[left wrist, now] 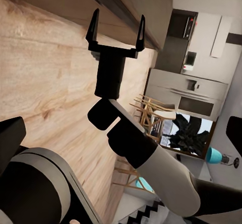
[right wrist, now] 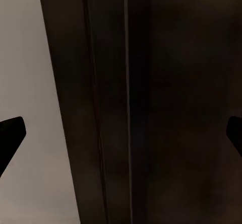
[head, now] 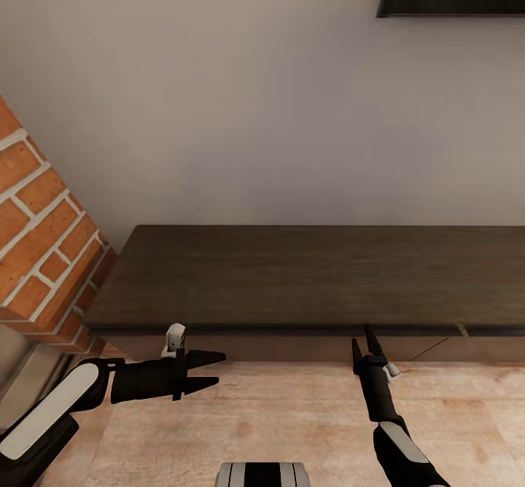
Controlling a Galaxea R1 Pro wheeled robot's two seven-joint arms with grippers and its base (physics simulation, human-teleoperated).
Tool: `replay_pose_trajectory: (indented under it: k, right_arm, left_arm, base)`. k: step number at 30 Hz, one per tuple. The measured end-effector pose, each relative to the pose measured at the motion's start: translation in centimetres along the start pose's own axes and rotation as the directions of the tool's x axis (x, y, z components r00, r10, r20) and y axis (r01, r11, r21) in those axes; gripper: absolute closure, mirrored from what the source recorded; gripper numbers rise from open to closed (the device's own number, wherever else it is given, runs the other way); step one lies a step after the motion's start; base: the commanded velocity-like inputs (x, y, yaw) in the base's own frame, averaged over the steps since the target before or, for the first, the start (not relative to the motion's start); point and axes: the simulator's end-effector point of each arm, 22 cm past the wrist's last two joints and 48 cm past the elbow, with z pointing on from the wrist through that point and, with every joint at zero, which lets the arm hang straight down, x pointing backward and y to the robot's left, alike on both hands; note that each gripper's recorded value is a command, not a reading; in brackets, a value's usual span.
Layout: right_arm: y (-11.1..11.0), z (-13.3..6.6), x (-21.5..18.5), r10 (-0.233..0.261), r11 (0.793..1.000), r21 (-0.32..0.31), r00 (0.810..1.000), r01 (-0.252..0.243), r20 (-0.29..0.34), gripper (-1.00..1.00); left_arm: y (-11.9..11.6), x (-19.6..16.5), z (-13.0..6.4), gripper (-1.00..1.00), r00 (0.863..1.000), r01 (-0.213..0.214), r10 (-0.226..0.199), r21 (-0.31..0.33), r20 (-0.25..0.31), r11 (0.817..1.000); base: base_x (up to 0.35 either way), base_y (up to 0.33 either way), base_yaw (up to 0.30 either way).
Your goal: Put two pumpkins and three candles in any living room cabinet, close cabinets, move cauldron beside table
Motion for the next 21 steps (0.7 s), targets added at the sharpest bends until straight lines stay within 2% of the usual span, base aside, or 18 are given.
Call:
replay_pose_trajectory:
  k: [2,3,7,9,14,21]
  right_arm:
    - [0.01,0.01,0.00,0.000,1.000,0.000,1.000,0.000,0.000,-1.00]
    - [0.00,0.01,0.00,0.000,1.000,0.000,1.000,0.000,0.000,1.00]
    - [-0.01,0.03,0.00,0.000,1.000,0.001,1.000,0.000,0.000,1.00]
    - [-0.60,-0.13,-0.01,-0.006,1.000,0.023,1.000,0.006,0.000,1.00]
    - [-0.35,-0.11,0.00,0.018,1.000,0.013,1.000,-0.018,-0.004,1.00]
    - [-0.34,-0.11,0.00,0.023,1.000,0.013,1.000,-0.023,-0.005,1.00]
  left_arm:
    - [-0.01,-0.01,0.00,-1.00,1.000,0.000,0.000,0.000,0.000,1.000]
    - [-0.02,-0.02,-0.01,-1.00,1.000,0.000,0.000,0.000,0.000,1.000]
    - [-0.01,-0.01,0.00,-1.00,1.000,0.000,0.000,0.000,0.000,1.000]
    - [0.00,-0.01,0.00,-1.00,1.000,0.000,0.000,0.000,0.000,1.000]
    - [0.00,-0.01,0.01,-1.00,1.000,0.000,0.000,0.000,0.000,1.000]
    - [0.01,-0.02,-0.01,-1.00,1.000,0.000,0.000,0.000,0.000,1.000]
  base:
    - [0.000,0.000,0.000]
    - [0.000,0.000,0.000]
    - [0.000,0.000,0.000]
    - [0.000,0.000,0.000]
    - [0.000,0.000,0.000]
    - [0.000,0.000,0.000]
